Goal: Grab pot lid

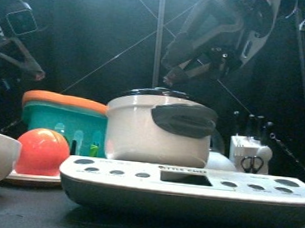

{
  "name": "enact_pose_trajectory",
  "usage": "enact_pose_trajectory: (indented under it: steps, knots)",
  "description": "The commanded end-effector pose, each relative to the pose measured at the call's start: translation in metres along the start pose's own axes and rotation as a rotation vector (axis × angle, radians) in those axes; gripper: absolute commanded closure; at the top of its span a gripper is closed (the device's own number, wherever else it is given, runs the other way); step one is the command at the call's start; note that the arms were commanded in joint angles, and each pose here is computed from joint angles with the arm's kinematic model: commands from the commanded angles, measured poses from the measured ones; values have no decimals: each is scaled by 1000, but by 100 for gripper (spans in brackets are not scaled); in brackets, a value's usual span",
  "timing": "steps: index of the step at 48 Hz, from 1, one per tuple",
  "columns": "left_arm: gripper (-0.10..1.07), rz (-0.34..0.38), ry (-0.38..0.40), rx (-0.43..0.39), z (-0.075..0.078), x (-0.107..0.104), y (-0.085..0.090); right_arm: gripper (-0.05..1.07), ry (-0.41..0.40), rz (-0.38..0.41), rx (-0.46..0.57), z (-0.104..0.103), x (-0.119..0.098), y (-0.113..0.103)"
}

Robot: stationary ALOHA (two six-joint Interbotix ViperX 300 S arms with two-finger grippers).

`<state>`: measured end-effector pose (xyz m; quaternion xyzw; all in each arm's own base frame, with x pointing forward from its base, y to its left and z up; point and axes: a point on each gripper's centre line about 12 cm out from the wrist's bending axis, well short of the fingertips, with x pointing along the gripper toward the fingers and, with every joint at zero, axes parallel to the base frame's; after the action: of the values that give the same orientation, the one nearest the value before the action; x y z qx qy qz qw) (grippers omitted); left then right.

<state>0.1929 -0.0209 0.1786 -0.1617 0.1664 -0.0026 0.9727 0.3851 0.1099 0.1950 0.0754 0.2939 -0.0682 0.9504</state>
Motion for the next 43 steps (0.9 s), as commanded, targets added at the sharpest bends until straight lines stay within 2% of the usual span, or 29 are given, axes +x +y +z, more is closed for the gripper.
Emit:
enact_pose_trajectory:
  steps: [1,18,43]
  knots:
    - [81,-5,-13,0,4,1,-2,21,-30,4,9,12,-3,1]
    - [81,-6,-11,0,4,1,-2,21,-21,-42,8,9,6,-10]
    - [81,-5,-11,0,4,1,-2,22,-10,-47,6,7,14,-9]
